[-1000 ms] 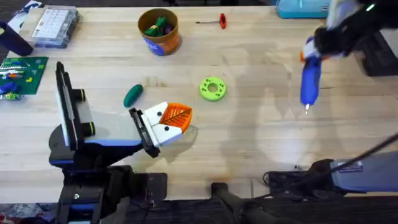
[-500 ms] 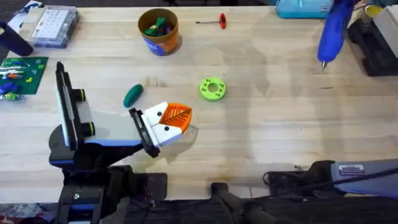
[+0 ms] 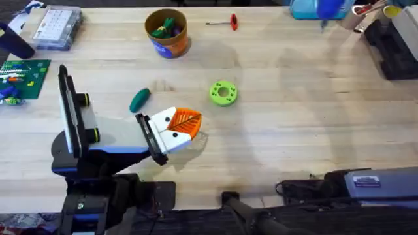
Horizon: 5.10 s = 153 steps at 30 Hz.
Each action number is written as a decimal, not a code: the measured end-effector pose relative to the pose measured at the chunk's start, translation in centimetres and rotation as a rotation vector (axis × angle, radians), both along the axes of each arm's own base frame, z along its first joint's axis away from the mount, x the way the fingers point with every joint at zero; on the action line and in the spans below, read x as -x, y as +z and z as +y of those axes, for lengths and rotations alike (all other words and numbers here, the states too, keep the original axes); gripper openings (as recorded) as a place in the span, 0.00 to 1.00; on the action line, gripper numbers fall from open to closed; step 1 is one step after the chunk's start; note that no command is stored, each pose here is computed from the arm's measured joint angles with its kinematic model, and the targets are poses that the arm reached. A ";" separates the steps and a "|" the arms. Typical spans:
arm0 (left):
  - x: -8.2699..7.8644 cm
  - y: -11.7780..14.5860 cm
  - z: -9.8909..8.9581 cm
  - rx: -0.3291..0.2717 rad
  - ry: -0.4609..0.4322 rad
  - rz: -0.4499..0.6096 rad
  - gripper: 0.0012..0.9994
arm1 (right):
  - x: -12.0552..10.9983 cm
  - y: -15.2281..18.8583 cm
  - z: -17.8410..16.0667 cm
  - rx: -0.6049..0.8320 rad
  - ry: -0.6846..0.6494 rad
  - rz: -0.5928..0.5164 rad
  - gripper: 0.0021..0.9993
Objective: Pick up the gripper from the table and insert it into the empty holder that is missing its gripper. Then pick up a screw, insert it into the mounting hole, and use the screwdriver to tighten it. Finally, clean up the table by picking up the vegetable and placing it into the bucket.
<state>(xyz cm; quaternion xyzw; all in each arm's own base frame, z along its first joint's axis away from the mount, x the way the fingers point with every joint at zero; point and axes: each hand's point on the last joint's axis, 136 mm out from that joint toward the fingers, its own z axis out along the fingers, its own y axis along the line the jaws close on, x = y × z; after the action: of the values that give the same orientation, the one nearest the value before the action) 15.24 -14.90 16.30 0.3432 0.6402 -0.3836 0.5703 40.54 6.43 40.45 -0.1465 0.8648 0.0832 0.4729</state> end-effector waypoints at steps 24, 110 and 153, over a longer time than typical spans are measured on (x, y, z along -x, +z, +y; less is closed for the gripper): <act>0.0 0.0 0.0 0.000 0.001 0.000 0.01 | 1.7 11.9 14.8 -0.251 0.380 -0.434 0.05; 0.0 0.0 0.0 0.000 0.000 0.000 0.01 | 20.0 3.4 29.2 -0.542 1.297 -0.595 0.05; 0.0 0.0 0.0 0.000 0.000 0.000 0.01 | 23.6 0.4 29.5 -0.602 1.458 -0.555 0.05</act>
<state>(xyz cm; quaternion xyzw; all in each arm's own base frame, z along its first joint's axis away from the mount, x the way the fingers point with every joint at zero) 15.24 -14.90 16.30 0.3432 0.6402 -0.3836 0.5703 16.90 35.98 40.83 -0.5520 0.3462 0.5567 0.5154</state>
